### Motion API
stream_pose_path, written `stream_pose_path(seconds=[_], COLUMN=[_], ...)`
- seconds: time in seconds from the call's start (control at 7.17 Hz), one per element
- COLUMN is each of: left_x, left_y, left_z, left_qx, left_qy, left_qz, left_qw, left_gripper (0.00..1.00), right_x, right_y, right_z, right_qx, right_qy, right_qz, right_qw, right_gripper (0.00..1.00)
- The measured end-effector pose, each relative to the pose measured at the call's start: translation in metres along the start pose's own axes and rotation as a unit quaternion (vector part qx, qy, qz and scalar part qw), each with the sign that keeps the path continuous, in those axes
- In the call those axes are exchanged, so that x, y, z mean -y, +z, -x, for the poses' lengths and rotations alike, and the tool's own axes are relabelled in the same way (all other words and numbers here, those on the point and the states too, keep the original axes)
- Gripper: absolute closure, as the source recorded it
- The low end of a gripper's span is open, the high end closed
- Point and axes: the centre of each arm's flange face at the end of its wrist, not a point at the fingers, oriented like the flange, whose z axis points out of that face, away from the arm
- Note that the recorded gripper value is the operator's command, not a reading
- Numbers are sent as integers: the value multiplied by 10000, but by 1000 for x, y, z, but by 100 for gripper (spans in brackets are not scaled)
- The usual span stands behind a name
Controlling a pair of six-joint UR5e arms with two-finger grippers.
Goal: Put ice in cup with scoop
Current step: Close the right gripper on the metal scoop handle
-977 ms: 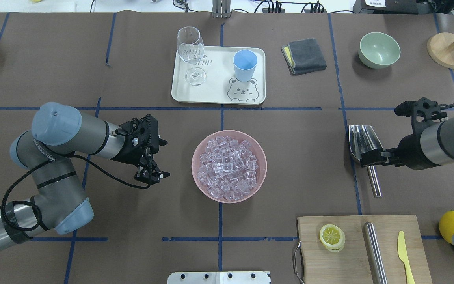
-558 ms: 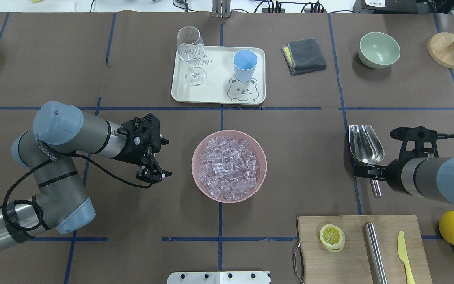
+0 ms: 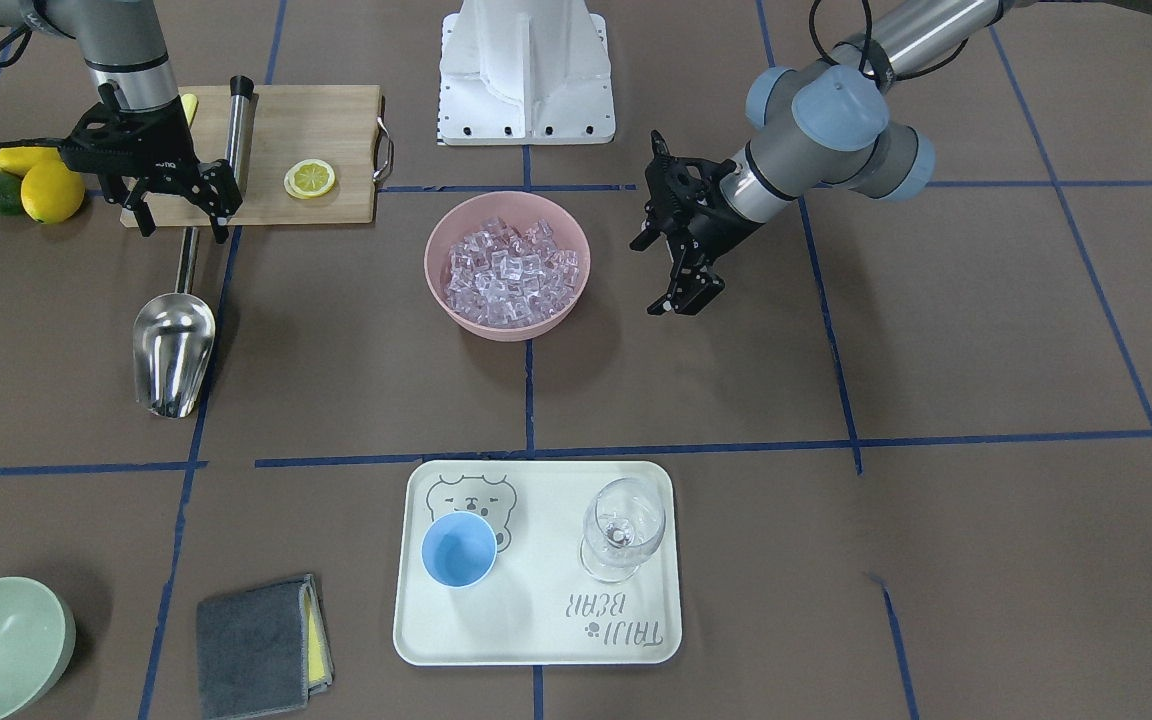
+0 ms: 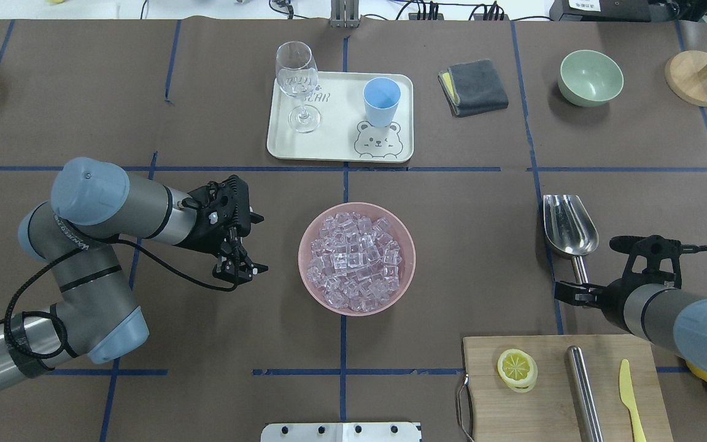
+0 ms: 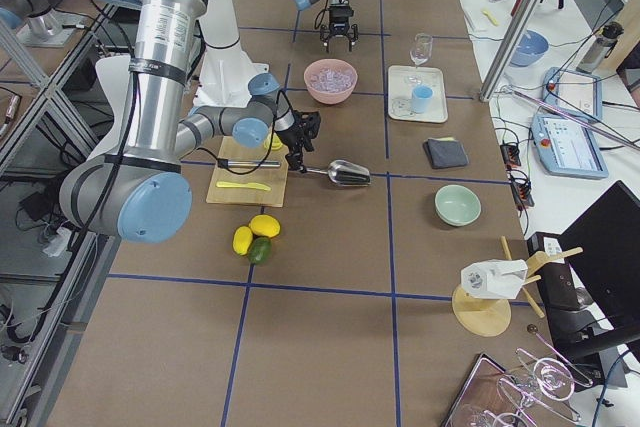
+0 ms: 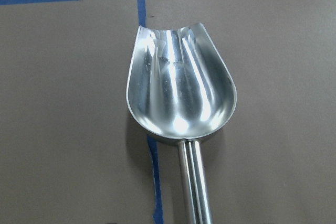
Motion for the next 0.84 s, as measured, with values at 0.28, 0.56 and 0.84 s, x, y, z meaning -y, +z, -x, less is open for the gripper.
stream_pose_path(seconds=[0.28,0.56,0.84], left_x=[0,0,0], left_y=[0,-1,-1], left_z=[0,0,0], left_qx=[2,4,4], left_qy=[3,4,12], left_qz=[-5,-5,-10], left_qw=[10000,10000,10000], left_gripper=[0,0,0], right_x=[-6,-8,-9], right_y=[8,19,29], right_z=[-4,9,12], right_qx=[116,171,141], right_qy=[-1,-19,-54], right_qz=[24,31,31], right_qw=[9999,9998,9999], right_gripper=[5,5,7])
